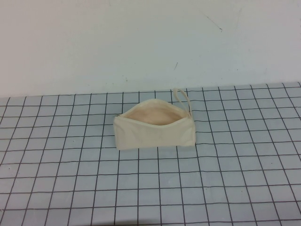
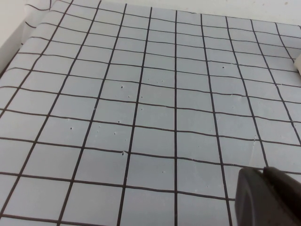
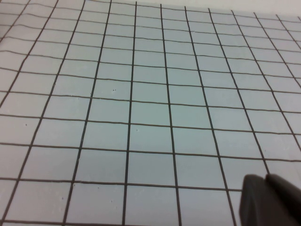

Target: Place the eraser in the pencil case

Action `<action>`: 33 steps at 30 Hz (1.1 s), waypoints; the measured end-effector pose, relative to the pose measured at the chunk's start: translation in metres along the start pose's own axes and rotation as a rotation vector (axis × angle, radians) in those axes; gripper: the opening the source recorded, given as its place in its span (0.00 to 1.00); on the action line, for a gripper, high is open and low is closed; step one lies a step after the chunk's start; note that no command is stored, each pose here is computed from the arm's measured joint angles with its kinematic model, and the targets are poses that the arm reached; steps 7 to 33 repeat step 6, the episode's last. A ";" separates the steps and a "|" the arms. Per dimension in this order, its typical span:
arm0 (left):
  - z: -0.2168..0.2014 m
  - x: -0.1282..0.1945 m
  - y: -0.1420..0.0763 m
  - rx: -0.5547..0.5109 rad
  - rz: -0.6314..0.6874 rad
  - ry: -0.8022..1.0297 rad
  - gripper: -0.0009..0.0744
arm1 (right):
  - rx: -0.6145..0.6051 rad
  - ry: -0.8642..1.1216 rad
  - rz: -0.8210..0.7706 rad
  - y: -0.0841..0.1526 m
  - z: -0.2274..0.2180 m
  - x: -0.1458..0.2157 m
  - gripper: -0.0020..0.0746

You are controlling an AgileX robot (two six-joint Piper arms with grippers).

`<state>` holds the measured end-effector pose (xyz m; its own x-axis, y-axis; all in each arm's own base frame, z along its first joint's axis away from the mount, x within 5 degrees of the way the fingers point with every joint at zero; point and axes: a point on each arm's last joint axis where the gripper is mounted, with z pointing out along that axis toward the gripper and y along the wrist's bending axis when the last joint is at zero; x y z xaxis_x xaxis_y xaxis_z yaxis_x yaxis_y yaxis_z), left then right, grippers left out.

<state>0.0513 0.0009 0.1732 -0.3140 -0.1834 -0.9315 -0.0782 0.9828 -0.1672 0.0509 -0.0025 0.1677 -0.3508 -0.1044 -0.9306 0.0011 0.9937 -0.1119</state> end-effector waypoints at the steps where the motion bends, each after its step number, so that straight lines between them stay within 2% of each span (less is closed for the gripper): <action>1: 0.000 0.000 0.000 0.001 -0.002 0.000 0.01 | 0.000 0.000 0.000 0.000 0.000 0.000 0.02; 33: 0.000 0.000 0.000 0.001 -0.002 0.000 0.01 | 0.000 0.000 0.000 0.000 0.000 0.000 0.02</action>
